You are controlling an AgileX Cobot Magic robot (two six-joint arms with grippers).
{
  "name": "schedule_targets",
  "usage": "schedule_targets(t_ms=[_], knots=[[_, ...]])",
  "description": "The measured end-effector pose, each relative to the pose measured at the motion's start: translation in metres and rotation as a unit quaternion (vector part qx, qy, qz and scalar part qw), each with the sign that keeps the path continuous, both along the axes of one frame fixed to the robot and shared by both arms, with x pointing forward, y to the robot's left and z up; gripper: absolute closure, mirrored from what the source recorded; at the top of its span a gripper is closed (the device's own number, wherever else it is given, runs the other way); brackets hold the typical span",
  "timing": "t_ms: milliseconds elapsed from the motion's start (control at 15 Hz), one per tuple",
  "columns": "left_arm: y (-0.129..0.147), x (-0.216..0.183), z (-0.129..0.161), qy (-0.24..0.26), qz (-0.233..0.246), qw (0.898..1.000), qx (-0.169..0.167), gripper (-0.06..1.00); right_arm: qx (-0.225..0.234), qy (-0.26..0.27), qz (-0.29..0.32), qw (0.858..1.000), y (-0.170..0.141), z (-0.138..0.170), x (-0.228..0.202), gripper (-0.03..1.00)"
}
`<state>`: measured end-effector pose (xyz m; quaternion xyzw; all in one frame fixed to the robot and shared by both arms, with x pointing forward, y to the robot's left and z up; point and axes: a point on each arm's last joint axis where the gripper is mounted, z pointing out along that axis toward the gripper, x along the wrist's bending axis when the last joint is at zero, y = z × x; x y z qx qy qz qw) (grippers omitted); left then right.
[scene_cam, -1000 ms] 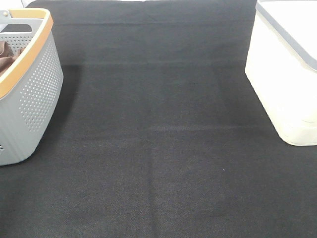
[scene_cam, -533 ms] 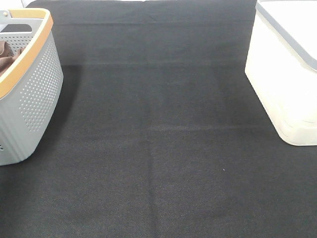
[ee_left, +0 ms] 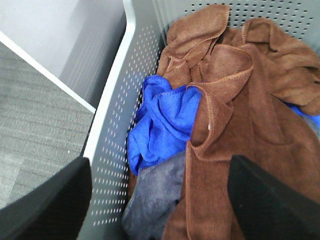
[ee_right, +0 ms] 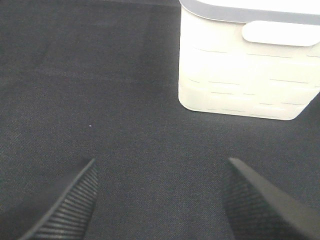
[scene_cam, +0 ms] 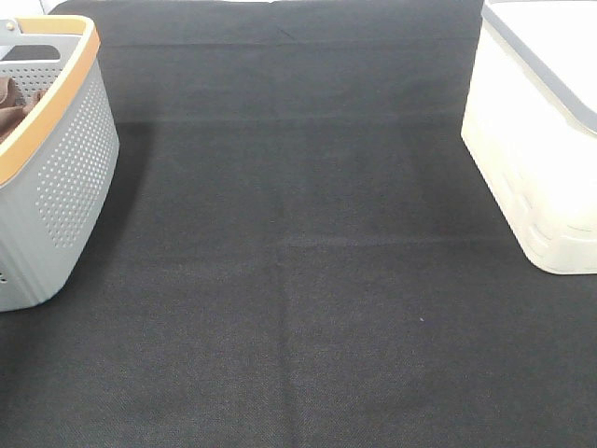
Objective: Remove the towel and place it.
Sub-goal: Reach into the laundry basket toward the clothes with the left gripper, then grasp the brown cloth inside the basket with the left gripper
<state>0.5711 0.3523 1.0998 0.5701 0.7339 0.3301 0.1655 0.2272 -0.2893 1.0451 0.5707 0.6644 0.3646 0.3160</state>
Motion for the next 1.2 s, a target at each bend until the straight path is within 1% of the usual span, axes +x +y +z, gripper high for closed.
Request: schedule_targets(t_ms=[200, 333, 400, 600, 800, 933, 1067, 1200], knots=[[0.007, 0.055, -0.016, 0.055, 0.02, 0.998, -0.002, 0.22, 0.0, 0.0, 0.0, 1.0, 0.0, 0.0, 0.0, 0.3], [0.009, 0.078, -0.029, 0.09, 0.021, 0.996, -0.011, 0.22, 0.0, 0.0, 0.0, 1.0, 0.0, 0.0, 0.0, 0.3], [0.007, 0.09, -0.036, 0.103, 0.016, 0.994, -0.024, 0.22, 0.0, 0.0, 0.0, 1.0, 0.0, 0.0, 0.0, 0.3], [0.001, 0.118, -0.056, 0.118, 0.0, 0.99, -0.074, 0.22, 0.0, 0.0, 0.0, 1.0, 0.0, 0.0, 0.0, 0.3], [0.001, 0.126, -0.074, 0.152, 0.003, 0.985, -0.087, 0.22, 0.0, 0.0, 0.0, 1.0, 0.0, 0.0, 0.0, 0.3], [0.003, 0.128, -0.09, 0.175, 0.004, 0.981, -0.087, 0.22, 0.0, 0.0, 0.0, 1.0, 0.0, 0.0, 0.0, 0.3], [0.004, 0.131, -0.099, 0.181, 0.002, 0.98, -0.087, 0.22, 0.0, 0.0, 0.0, 1.0, 0.0, 0.0, 0.0, 0.3], [0.005, 0.132, -0.101, 0.181, 0.002, 0.98, -0.088, 0.22, 0.0, 0.0, 0.0, 1.0, 0.0, 0.0, 0.0, 0.3]])
